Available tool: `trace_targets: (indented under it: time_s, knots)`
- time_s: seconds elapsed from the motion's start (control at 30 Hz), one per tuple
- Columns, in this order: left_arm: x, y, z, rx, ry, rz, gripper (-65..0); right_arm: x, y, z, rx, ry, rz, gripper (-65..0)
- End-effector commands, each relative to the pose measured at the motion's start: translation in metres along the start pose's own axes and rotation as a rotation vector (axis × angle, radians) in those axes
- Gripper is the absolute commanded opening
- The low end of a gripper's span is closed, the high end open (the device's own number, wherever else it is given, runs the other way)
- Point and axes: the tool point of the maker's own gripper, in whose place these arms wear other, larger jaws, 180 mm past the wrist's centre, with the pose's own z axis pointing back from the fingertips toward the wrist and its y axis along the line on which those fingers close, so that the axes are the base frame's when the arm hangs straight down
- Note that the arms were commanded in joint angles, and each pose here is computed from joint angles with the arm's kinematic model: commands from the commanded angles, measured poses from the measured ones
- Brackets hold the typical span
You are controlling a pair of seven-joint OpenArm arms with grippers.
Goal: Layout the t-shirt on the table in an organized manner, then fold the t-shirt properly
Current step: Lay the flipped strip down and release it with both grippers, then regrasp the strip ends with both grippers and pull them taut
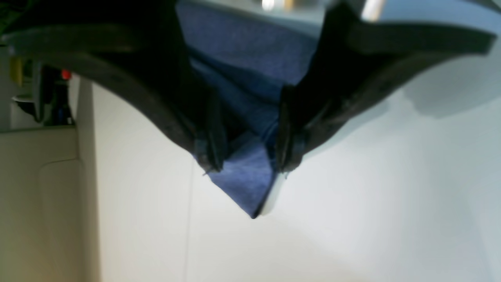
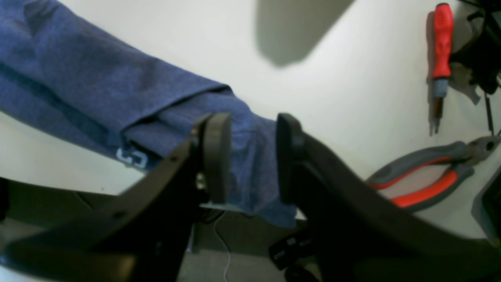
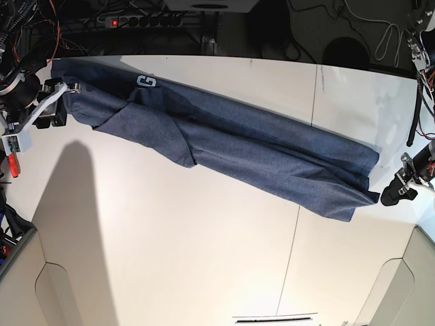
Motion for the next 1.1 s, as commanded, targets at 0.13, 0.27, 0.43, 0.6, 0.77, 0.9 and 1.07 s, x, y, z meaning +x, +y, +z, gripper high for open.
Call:
trace_targets:
  time_s: [0.13,0.27,0.43,0.6,0.77,0.9,1.07]
  knots:
    - [0.038,-0.003,0.011,-0.013,-0.108,-0.03,-39.0,0.014,-0.002,0.005,-0.008,-0.059,0.017,-45.0]
    - [0.069,-0.008,0.02,-0.055,-0.272,0.029,-39.2,0.025,-0.002,0.006,-0.007,-0.113,0.017,-45.3]
    - [0.084,-0.033,0.008,-0.138,-0.322,0.075,-64.9,0.053,0.007,0.011,0.046,-0.271,-0.007,-65.0]
    - [0.03,-0.08,-0.038,-0.239,-0.1,0.077,-65.0,0.058,0.034,0.008,0.145,-0.301,-0.101,-65.0]
    - [-0.03,-0.108,-0.07,-0.256,0.088,-0.008,-65.0,0.031,0.058,0.001,0.196,-0.226,-0.185,-65.0]
    - [-0.041,-0.104,-0.077,-0.212,0.117,-0.084,-65.0,-0.003,0.055,-0.005,0.156,-0.127,-0.194,-65.0]
    - [-0.052,-0.081,-0.078,-0.106,0.162,-0.208,-65.0,-0.048,0.051,-0.027,0.15,-0.021,-0.261,-65.0]
